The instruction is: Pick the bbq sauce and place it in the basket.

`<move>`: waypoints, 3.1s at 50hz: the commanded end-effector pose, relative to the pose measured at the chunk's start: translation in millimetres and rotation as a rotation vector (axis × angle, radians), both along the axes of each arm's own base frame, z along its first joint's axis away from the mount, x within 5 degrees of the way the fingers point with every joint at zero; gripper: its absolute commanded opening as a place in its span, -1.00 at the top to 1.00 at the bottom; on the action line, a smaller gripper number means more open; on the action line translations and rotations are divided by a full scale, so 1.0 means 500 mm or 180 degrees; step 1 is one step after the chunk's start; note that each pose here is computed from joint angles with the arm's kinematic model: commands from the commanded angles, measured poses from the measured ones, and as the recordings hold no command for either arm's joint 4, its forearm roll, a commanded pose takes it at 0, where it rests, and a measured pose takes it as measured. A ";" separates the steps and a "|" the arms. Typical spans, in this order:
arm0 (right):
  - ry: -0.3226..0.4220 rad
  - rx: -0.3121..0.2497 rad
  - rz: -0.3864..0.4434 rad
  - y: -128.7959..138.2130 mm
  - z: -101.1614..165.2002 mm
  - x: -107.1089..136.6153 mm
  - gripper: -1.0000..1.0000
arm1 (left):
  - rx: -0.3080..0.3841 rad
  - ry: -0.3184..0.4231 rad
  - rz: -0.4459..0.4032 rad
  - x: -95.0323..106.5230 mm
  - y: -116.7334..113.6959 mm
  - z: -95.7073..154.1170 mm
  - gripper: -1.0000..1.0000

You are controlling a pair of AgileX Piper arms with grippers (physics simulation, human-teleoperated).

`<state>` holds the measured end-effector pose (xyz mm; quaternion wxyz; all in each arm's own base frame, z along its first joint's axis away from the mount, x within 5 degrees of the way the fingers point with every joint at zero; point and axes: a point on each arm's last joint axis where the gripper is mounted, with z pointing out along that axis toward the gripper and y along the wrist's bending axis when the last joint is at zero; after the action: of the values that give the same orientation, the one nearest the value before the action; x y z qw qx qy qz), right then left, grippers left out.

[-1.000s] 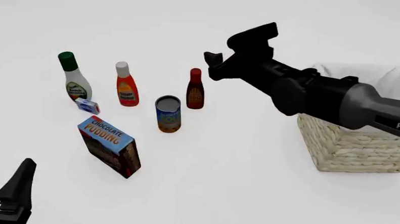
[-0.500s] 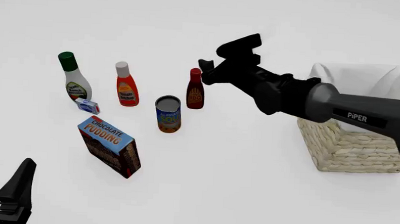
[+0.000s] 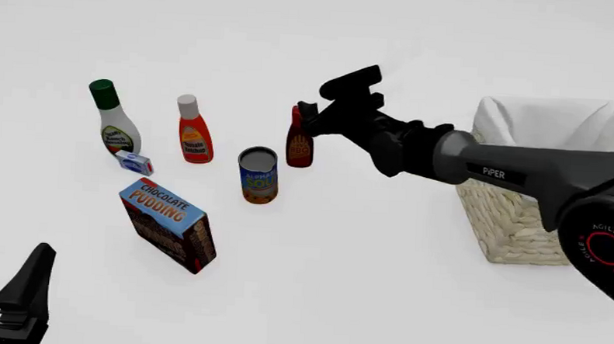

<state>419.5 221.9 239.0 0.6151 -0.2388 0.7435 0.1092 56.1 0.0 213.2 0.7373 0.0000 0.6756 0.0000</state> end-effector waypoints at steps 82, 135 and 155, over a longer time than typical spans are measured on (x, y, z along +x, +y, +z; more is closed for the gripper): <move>0.0135 -0.0164 0.0000 0.064 -0.131 0.137 -1.00 | 0.0000 0.0000 0.0000 0.000 0.000 0.000 -1.00; 0.0162 -0.0207 0.0017 0.078 -0.173 0.157 1.00 | 0.0000 0.0000 0.0000 0.000 0.000 0.000 -1.00; 0.0094 -0.0105 -0.0048 0.057 -0.115 0.153 1.00 | 0.0000 0.0000 0.0000 0.000 0.000 0.000 -1.00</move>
<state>497.3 256.2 162.3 0.5899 -0.2453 0.7633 0.0961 56.1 0.0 213.2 0.7373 0.0000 0.6756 0.0000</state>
